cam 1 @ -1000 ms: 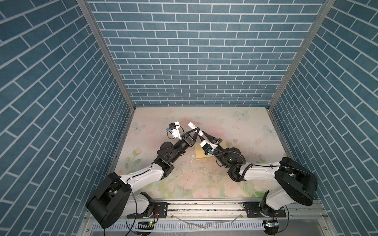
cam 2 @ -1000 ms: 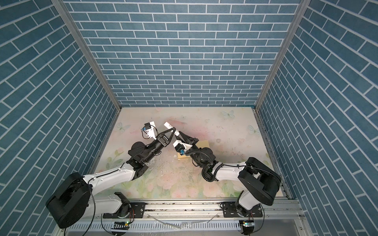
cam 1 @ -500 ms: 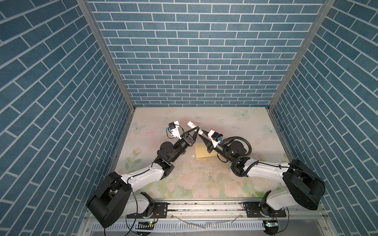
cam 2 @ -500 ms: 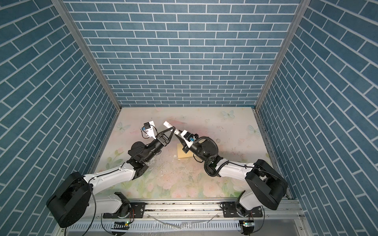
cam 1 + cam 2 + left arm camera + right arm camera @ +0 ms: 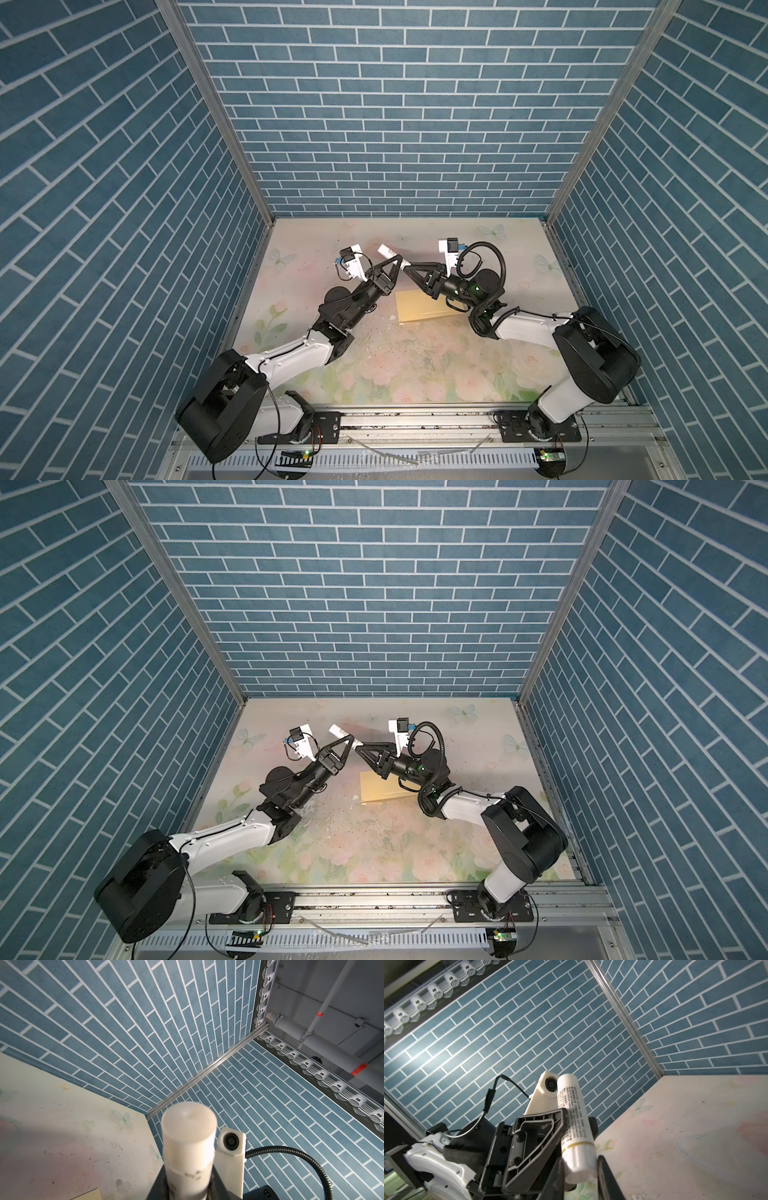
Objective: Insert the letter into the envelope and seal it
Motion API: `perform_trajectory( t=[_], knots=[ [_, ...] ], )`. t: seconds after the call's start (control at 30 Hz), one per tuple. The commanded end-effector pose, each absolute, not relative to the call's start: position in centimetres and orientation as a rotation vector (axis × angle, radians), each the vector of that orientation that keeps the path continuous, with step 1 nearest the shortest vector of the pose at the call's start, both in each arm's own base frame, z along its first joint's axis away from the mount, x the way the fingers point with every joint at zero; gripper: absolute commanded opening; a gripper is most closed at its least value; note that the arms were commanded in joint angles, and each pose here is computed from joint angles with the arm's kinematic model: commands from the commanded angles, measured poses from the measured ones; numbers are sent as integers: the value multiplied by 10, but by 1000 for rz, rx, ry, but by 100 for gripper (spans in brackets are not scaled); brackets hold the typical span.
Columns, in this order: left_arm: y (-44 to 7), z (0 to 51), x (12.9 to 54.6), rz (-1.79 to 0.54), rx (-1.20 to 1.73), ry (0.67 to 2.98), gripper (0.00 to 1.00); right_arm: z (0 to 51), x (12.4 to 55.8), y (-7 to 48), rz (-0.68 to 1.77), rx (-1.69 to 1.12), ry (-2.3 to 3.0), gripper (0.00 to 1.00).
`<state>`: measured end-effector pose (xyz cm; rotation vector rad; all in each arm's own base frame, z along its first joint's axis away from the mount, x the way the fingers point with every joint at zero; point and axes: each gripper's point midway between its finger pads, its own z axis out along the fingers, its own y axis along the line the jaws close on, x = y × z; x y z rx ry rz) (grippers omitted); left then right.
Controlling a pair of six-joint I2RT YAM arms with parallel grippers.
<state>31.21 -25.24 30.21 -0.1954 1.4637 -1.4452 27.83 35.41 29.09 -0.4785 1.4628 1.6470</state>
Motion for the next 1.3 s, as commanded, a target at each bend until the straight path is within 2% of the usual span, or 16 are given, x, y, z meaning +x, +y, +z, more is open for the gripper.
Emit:
perform_trajectory(
  t=[0.0,0.07,0.17,0.27,0.3,0.37,0.5,0.6,1.27],
  knots=[
    [-266,299,297,-1470,-79,1496,0,346,307,326,1677,-294,1297,0],
    [-265,299,298,-1471,-97,1496,0,342,304,326,1608,-348,1295,6],
    [-263,298,300,-1482,-129,1498,0,332,296,320,1405,-460,1286,26],
    [-263,299,300,-1493,-140,1499,0,320,294,304,1079,-536,1269,54],
    [-263,299,301,-1496,-143,1501,0,318,289,299,940,-583,1239,61],
    [-264,300,301,-1501,-144,1503,0,313,280,294,694,-679,1171,67],
    [-266,303,301,-1511,-143,1504,0,299,262,301,326,-884,1029,67],
    [-267,303,301,-1514,-141,1507,0,296,257,305,200,-919,959,64],
    [-268,300,303,-1520,-147,1518,0,306,262,344,111,-900,856,45]
  ],
)
